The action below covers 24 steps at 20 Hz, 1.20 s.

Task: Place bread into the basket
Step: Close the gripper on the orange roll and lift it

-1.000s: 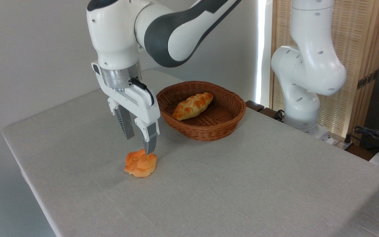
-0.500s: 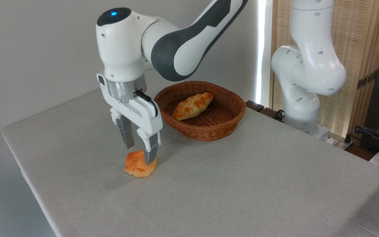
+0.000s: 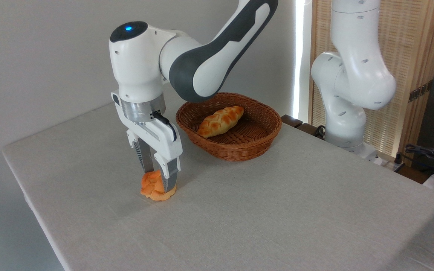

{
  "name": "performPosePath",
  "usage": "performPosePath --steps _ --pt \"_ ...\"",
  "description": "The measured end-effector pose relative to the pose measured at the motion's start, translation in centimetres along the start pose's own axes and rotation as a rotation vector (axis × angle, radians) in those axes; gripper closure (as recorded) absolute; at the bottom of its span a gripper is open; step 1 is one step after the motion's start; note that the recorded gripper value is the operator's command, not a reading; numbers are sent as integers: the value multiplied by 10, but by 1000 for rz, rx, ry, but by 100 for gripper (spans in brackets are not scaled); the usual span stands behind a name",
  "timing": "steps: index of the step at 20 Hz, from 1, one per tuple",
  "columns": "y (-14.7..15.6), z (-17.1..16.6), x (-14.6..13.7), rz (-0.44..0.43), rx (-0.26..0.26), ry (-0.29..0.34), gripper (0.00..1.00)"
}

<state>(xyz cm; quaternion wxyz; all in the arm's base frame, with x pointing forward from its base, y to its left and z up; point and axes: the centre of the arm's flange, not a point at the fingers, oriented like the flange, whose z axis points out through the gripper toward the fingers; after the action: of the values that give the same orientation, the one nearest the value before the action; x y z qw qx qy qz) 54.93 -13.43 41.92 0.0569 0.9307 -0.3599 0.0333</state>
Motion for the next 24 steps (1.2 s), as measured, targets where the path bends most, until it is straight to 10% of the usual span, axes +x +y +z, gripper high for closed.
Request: performPosePath --steps 24 --pt "-1 -2 -1 4 2 4 89"
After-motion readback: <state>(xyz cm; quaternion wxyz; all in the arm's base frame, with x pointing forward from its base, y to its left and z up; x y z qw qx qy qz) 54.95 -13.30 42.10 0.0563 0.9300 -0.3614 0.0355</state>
